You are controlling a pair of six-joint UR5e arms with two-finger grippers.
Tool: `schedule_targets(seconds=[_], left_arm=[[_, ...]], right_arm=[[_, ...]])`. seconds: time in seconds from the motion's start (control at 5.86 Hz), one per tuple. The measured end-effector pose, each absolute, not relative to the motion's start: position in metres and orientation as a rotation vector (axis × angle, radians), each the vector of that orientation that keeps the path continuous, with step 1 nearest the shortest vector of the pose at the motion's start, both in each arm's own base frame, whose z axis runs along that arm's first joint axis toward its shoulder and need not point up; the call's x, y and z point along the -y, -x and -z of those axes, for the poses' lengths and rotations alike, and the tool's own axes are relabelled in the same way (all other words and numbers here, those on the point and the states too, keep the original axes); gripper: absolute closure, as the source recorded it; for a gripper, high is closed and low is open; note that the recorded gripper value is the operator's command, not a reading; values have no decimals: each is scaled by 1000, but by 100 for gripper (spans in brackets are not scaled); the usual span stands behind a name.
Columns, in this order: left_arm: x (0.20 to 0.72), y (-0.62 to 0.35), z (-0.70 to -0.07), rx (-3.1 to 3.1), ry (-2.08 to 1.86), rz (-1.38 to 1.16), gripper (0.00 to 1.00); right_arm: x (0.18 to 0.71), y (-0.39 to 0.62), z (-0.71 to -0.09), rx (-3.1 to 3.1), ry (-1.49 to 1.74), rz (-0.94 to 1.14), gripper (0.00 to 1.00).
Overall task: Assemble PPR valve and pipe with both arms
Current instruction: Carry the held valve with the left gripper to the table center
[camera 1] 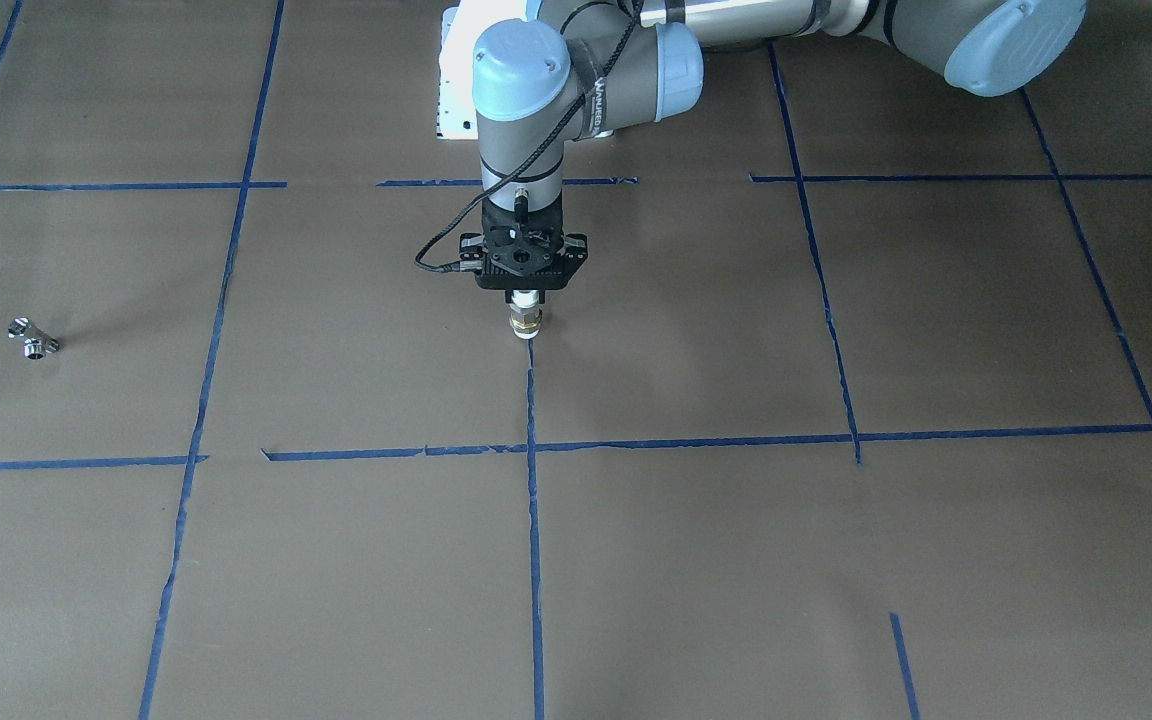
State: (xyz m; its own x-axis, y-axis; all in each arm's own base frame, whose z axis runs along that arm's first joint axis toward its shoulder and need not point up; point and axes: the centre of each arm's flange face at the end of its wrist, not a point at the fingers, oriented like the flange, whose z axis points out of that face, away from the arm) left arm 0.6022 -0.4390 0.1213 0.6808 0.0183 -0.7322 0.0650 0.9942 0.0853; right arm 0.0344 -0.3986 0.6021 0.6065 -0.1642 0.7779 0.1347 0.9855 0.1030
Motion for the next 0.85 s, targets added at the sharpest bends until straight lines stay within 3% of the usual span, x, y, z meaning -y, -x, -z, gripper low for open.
schedule_targets(seconds=[0.17,0.34,0.51,0.85], left_arm=[[438,-603,-122,-822,-107,24,64],[438,-604,-122,-823,-107,23,31],[437,-604,-122,-825,-109,21,16],[436,-601,-124,-827,-110,21,12]], right_arm=[[399,-34,-603,902,-34,176,0],[399,-33,-603,901,-32,176,0],[399,-33,-603,902,-29,173,0],[401,-30,-600,908,-42,184,0]])
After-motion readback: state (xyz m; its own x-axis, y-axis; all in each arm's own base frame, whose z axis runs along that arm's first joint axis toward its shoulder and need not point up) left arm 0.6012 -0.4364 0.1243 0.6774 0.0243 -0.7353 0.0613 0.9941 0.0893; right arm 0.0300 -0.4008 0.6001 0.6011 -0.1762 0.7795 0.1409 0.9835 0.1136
